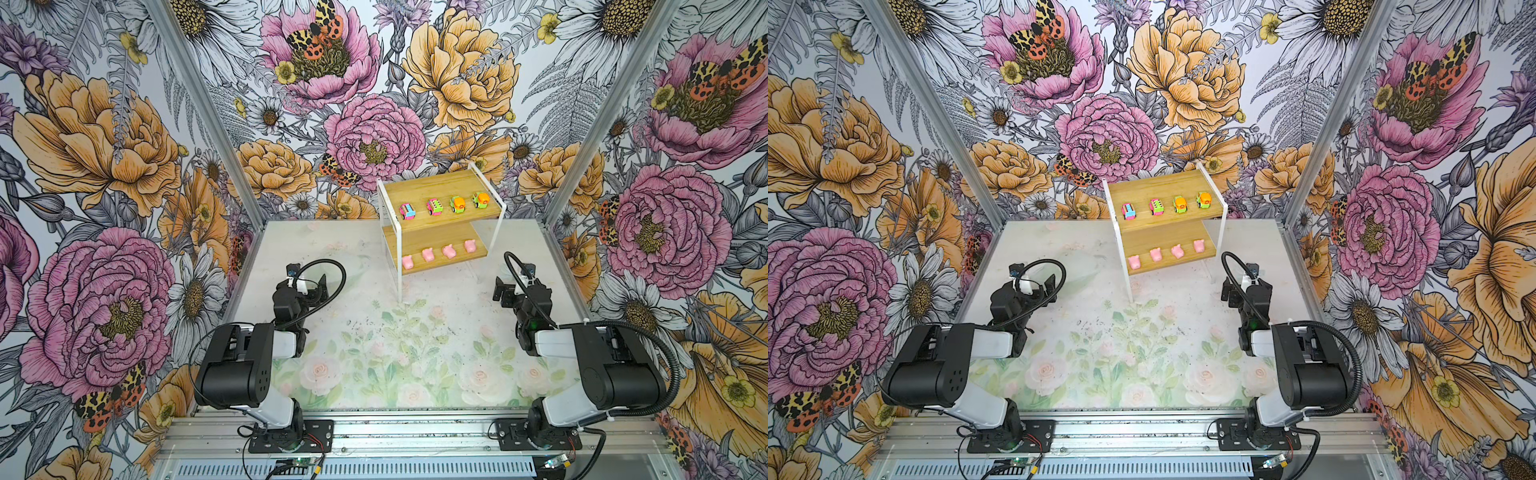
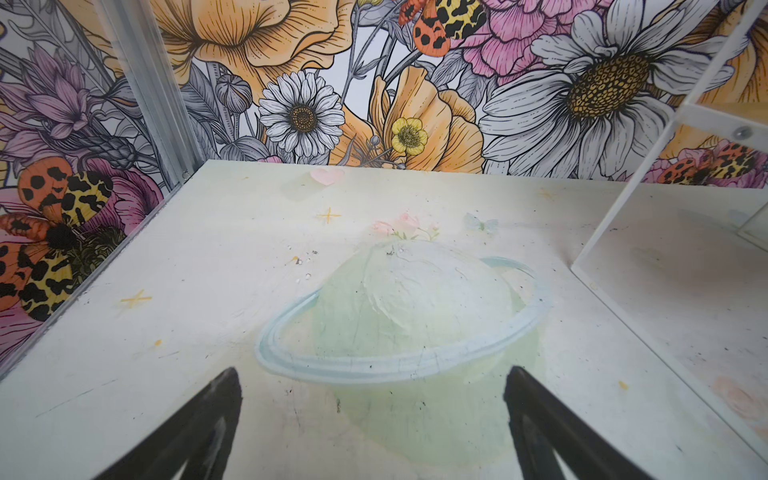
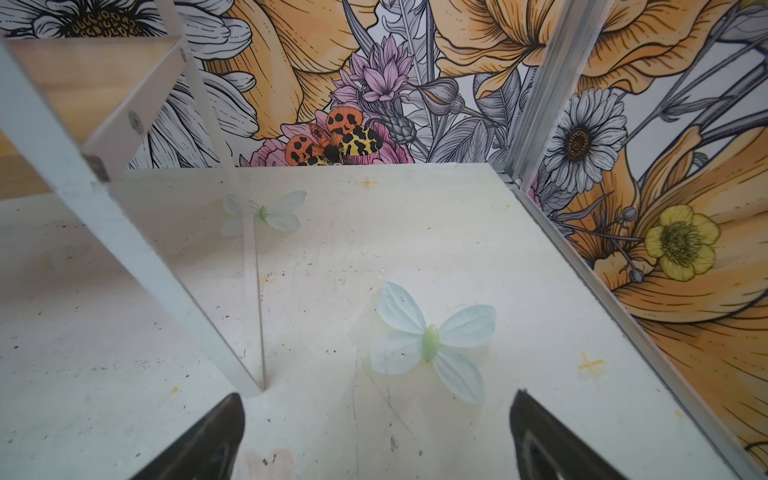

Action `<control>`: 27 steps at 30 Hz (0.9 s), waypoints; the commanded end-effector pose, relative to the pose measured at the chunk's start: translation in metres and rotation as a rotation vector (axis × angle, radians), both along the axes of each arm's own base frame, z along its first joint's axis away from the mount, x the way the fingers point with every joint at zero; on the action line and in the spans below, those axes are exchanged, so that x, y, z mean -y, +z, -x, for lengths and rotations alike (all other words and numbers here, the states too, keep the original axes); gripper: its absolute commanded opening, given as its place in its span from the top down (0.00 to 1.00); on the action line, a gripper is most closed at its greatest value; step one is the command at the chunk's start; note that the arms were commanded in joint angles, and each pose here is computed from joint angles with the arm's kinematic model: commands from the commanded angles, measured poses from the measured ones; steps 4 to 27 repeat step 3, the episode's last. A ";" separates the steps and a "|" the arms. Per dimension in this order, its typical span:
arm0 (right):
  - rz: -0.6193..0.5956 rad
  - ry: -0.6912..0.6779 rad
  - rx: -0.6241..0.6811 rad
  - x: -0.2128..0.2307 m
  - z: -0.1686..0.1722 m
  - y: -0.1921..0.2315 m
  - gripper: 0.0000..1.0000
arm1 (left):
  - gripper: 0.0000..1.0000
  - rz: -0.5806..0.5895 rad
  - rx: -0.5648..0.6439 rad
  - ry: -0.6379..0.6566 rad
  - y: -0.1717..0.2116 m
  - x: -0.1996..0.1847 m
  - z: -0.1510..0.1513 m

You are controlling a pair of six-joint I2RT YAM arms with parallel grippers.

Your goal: Place and organize the plastic toys onto the shelf

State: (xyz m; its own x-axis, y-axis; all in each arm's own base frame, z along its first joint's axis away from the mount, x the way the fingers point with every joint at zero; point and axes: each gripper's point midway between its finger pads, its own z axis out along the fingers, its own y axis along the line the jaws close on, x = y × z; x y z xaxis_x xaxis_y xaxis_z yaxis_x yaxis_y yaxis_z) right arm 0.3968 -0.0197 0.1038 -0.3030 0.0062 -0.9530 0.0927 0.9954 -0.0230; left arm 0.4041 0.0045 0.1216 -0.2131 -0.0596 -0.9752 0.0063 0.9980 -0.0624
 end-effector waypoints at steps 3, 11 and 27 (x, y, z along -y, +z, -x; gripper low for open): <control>0.003 -0.003 0.020 0.001 -0.006 0.007 0.01 | 0.01 -0.002 0.024 0.024 0.007 -0.007 -0.003; 0.003 -0.003 0.020 0.001 -0.006 0.007 0.01 | 0.01 -0.002 0.024 0.024 0.007 -0.007 -0.003; 0.003 -0.003 0.020 0.001 -0.006 0.007 0.01 | 0.01 -0.002 0.024 0.024 0.007 -0.007 -0.003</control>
